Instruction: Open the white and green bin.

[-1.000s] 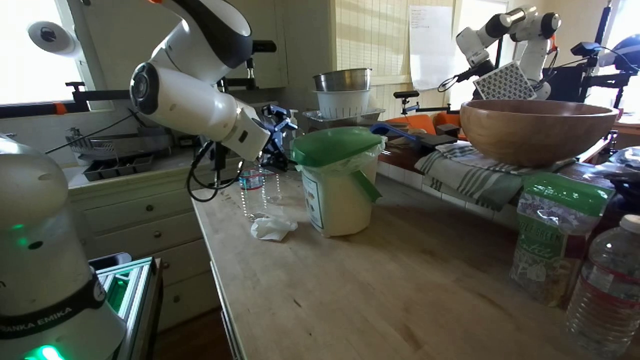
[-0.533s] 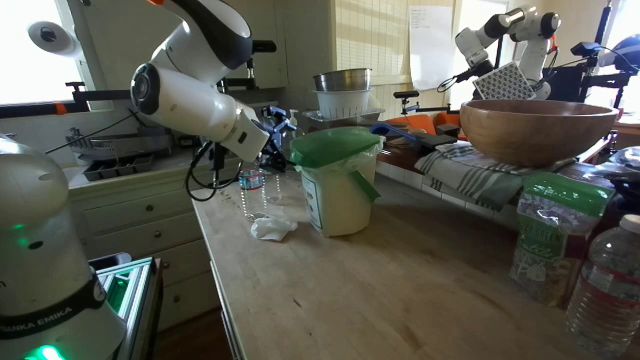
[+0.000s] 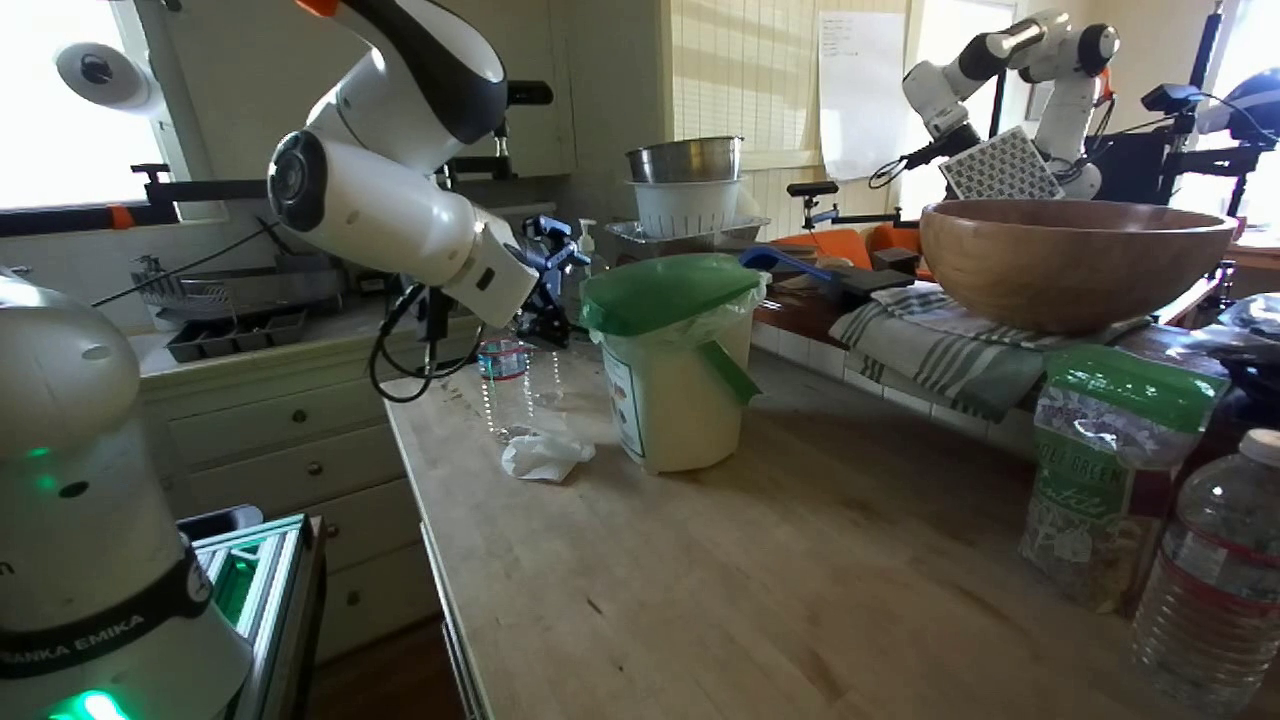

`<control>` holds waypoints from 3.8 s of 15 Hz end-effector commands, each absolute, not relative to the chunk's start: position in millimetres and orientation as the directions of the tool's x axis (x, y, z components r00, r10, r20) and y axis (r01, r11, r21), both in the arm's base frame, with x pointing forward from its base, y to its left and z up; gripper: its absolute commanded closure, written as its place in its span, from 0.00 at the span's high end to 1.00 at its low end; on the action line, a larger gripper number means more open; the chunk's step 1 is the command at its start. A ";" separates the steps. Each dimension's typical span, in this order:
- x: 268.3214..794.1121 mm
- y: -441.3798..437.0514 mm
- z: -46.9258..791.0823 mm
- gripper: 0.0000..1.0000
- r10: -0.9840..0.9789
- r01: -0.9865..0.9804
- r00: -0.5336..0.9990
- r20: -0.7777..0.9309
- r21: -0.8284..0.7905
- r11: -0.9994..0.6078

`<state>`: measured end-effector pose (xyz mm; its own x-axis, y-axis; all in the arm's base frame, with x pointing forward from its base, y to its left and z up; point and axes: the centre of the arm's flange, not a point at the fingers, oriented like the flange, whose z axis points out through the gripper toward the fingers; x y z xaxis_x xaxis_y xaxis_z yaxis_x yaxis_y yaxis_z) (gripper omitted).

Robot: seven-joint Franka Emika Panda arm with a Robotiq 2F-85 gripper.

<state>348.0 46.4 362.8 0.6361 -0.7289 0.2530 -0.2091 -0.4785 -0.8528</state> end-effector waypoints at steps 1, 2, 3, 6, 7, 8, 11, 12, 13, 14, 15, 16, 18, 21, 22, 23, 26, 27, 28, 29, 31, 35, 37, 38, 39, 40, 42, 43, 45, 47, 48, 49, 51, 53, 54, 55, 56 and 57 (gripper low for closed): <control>352.0 52.2 360.6 1.00 -0.734 -0.207 0.636 0.240 -0.863 -0.461; 352.3 52.6 361.3 1.00 -0.734 -0.204 0.635 0.241 -0.864 -0.460; 352.0 53.7 362.6 1.00 -0.733 -0.200 0.637 0.241 -0.866 -0.459; 349.9 55.9 364.6 1.00 -0.732 -0.201 0.639 0.237 -0.867 -0.457; 348.8 57.0 365.6 1.00 -0.731 -0.200 0.640 0.237 -0.867 -0.456; 347.8 57.8 366.3 1.00 -0.729 -0.199 0.641 0.238 -0.867 -0.458; 343.8 61.6 369.3 1.00 -0.724 -0.194 0.645 0.242 -0.865 -0.462; 342.9 62.8 370.0 1.00 -0.722 -0.194 0.647 0.243 -0.864 -0.465; 342.1 63.9 370.3 1.00 -0.722 -0.198 0.649 0.241 -0.863 -0.466; 342.1 64.7 370.0 1.00 -0.722 -0.204 0.650 0.237 -0.861 -0.466; 342.2 65.7 369.6 1.00 -0.721 -0.208 0.653 0.231 -0.861 -0.464; 342.0 67.3 369.5 1.00 -0.722 -0.209 0.655 0.224 -0.864 -0.458; 342.6 69.7 369.3 1.00 -0.729 -0.206 0.650 0.216 -0.873 -0.442; 342.8 72.3 367.9 1.00 -0.736 -0.211 0.645 0.205 -0.878 -0.429; 342.7 72.8 367.6 1.00 -0.738 -0.213 0.643 0.202 -0.879 -0.427; 342.8 72.7 367.7 1.00 -0.741 -0.214 0.641 0.201 -0.880 -0.424; 341.3 73.5 370.2 1.00 -0.746 -0.211 0.635 0.201 -0.884 -0.418; 340.5 74.1 371.0 1.00 -0.746 -0.209 0.635 0.202 -0.885 -0.417; 339.9 74.7 372.0 1.00 -0.747 -0.208 0.634 0.202 -0.885 -0.416; 339.0 75.6 373.1 1.00 -0.747 -0.206 0.633 0.204 -0.885 -0.417; 337.1 77.3 375.8 1.00 -0.748 -0.201 0.631 0.207 -0.888 -0.415; 336.3 76.9 383.0 1.00 -0.762 -0.191 0.611 0.214 -0.894 -0.404; 335.2 75.5 388.6 1.00 -0.772 -0.182 0.595 0.222 -0.899 -0.398; 334.5 74.7 391.8 1.00 -0.780 -0.178 0.583 0.227 -0.901 -0.396; 334.2 73.9 394.6 1.00 -0.785 -0.175 0.574 0.232 -0.902 -0.394; 334.1 72.7 396.9 1.00 -0.790 -0.169 0.564 0.238 -0.904 -0.393; 333.6 70.8 402.1 1.00 -0.799 -0.159 0.548 0.249 -0.906 -0.392; 334.5 69.0 404.1 1.00 -0.804 -0.155 0.538 0.253 -0.908 -0.389; 335.6 66.2 409.3 1.00 -0.812 -0.146 0.522 0.260 -0.911 -0.386; 338.4 63.6 414.4 1.00 -0.818 -0.139 0.508 0.271 -0.911 -0.389; 339.4 63.0 417.6 1.00 -0.819 -0.133 0.502 0.278 -0.911 -0.390; 340.4 62.4 420.5 1.00 -0.818 -0.125 0.501 0.283 -0.911 -0.392; 343.5 62.5 427.0 1.00 -0.819 -0.111 0.492 0.297 -0.911 -0.397; 346.5 63.1 432.9 1.00 -0.823 -0.105 0.482 0.301 -0.913 -0.395; 348.1 63.3 436.3 1.00 -0.826 -0.101 0.475 0.301 -0.915 -0.392; 348.9 64.0 439.4 1.00 -0.829 -0.096 0.470 0.301 -0.917 -0.388; 349.4 65.7 443.8 1.00 -0.833 -0.089 0.463 0.301 -0.920 -0.382; 350.7 66.8 448.5 1.00 -0.839 -0.083 0.452 0.304 -0.922 -0.378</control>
<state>349.2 58.7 439.5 0.4888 -0.8194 0.2996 -0.1005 -0.3940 -0.9136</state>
